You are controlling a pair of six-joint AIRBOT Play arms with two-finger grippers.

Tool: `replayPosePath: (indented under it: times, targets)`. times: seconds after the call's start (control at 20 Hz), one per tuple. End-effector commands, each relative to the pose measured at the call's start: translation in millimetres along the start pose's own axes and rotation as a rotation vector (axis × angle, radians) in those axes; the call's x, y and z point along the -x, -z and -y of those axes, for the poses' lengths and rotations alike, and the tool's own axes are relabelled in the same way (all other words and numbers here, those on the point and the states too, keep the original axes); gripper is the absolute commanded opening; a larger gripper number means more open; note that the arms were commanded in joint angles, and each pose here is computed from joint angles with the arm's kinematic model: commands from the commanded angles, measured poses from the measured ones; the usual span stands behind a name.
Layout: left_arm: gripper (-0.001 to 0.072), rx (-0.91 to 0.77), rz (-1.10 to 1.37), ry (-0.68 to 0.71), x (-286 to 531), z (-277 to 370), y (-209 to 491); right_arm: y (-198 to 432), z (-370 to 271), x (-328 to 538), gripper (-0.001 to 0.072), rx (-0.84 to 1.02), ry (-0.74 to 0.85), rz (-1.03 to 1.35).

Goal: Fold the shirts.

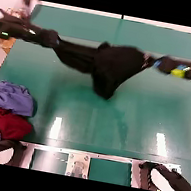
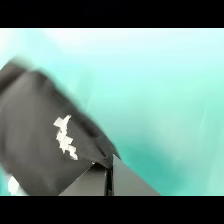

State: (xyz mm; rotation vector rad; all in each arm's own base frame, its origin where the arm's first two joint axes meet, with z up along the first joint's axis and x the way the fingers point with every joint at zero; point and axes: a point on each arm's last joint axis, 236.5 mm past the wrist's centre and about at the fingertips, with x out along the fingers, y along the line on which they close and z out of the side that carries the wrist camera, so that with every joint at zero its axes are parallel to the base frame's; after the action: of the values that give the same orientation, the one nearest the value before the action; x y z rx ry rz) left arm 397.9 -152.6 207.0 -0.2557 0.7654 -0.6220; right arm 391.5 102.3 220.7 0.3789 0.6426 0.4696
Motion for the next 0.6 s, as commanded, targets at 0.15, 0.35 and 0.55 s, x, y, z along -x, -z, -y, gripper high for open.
replayPosePath:
  times: [0.15, 0.35, 0.55]
  targets:
    - [0.0024, -0.119, 0.169, -0.071, 128.0, 74.7, 8.6, -67.2, -90.6, 160.8, 0.0014, 0.252, 0.044, 0.383]
    - [0.0024, -0.151, 0.117, -0.099, 122.5, 64.5, 23.6, -26.1, -104.4, 164.0, 0.0015, 0.281, 0.017, 0.265]
    - [0.0024, 0.01, -0.009, -0.044, 49.0, 24.5, 72.0, 26.5, -45.0, 92.2, 0.0015, 0.143, 0.004, 0.043]
